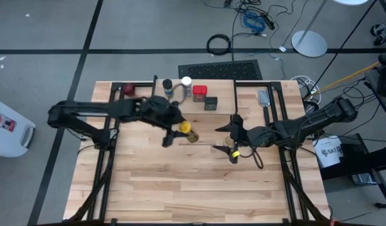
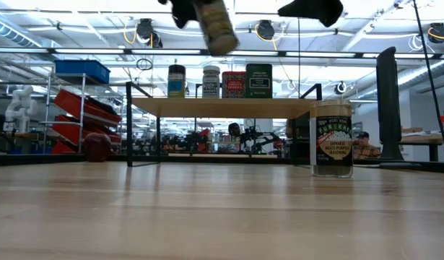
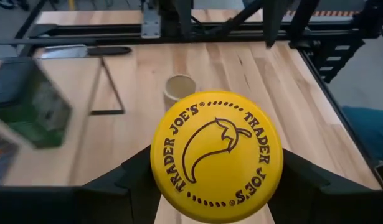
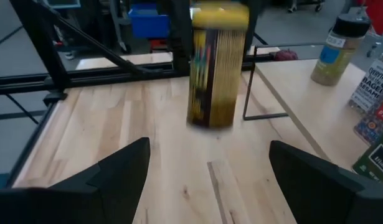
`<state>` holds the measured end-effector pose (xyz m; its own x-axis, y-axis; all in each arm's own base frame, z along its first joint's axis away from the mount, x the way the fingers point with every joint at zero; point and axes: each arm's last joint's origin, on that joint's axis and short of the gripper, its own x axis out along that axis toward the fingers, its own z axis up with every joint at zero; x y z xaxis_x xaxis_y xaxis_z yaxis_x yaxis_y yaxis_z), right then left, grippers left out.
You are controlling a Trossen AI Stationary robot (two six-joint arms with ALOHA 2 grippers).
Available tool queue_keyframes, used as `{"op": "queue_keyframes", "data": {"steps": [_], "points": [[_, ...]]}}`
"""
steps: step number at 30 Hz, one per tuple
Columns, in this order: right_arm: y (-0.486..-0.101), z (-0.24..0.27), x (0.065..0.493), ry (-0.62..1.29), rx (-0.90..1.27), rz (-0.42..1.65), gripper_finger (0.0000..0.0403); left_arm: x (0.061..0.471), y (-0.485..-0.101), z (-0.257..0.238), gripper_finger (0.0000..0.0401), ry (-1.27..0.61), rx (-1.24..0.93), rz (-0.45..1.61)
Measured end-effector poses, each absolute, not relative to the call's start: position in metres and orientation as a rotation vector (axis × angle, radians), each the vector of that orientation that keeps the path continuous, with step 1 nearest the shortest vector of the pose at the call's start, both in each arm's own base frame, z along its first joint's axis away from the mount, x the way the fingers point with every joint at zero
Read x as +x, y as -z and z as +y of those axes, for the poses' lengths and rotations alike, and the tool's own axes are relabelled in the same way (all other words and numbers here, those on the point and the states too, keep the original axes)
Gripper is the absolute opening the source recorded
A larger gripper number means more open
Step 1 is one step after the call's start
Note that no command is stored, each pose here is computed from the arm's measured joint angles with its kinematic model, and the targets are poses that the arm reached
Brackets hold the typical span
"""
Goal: Shelf spices
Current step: Remove the yellow seasoning bottle from the shelf
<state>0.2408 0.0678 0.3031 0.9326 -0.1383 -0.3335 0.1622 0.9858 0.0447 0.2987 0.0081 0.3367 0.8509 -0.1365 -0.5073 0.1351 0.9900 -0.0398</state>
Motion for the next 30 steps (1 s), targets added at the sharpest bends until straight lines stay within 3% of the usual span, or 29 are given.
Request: {"op": "queue_keyframes", "data": {"steps": [10,19,30], "points": [[-0.306,0.071,0.204,0.138,0.152,0.456,0.0318,0.362,-0.275,-0.006,0.0233,0.187,0.005,0.575],[-0.305,0.073,0.197,0.131,0.159,0.492,0.0318,0.388,-0.227,-0.004,0.0233,0.098,0.004,0.656],[-0.303,0.073,0.196,0.136,0.158,0.507,0.0318,0.413,-0.2,-0.004,0.0233,0.073,0.05,0.67]]}}
